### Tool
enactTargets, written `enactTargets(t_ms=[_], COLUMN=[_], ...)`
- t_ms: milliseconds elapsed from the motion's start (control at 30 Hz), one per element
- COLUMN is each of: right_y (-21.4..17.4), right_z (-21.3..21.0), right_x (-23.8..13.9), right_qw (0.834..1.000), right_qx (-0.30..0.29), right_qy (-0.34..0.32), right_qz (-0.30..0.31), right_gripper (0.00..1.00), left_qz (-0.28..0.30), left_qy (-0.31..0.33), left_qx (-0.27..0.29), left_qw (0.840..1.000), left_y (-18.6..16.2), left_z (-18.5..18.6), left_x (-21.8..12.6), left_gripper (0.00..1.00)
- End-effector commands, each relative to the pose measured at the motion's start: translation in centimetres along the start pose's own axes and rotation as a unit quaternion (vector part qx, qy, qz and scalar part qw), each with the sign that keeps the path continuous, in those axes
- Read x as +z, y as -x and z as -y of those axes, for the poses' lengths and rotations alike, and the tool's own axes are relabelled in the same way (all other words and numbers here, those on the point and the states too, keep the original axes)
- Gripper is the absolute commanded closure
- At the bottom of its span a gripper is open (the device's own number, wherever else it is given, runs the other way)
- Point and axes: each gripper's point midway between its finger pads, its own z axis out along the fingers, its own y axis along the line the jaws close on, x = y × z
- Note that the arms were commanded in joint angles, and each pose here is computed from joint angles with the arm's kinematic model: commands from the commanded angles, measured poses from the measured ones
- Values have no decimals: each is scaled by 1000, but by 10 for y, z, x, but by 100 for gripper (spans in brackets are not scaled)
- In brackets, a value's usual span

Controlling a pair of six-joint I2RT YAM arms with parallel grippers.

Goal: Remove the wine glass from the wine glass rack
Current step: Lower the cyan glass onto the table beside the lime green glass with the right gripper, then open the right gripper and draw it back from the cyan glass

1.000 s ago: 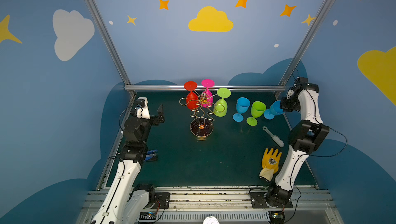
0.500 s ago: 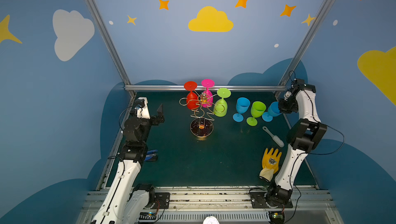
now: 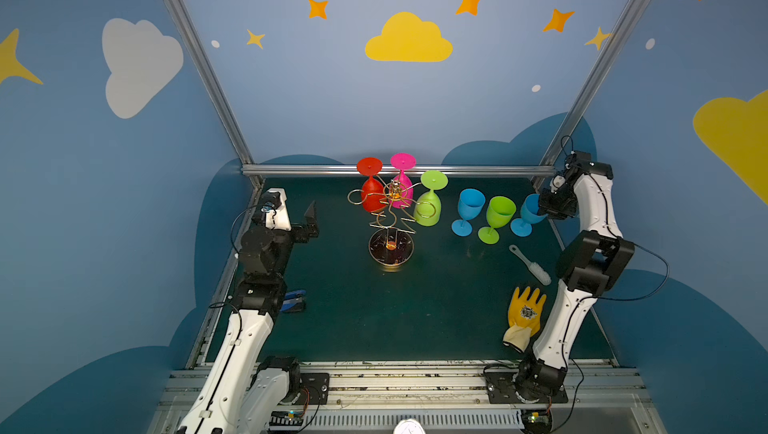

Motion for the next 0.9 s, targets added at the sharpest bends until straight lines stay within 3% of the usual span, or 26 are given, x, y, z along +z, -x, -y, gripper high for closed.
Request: enactTargets(t_ms=[0, 867], right_y=[3, -17], right_z=[-2, -2], right_x=[-36, -89], right_qw=[999, 993], right_qx=[22, 76], right_qy=[10, 57], right_qz=[29, 68], right_gripper=[59, 48], left_qz=[22, 35], left_qy=[2, 10], left_qx=[-3, -6], left_qw=[1000, 999], left_y=[20, 27], left_z=[0, -3], left_x=[-5, -10], left_gripper=[0, 0])
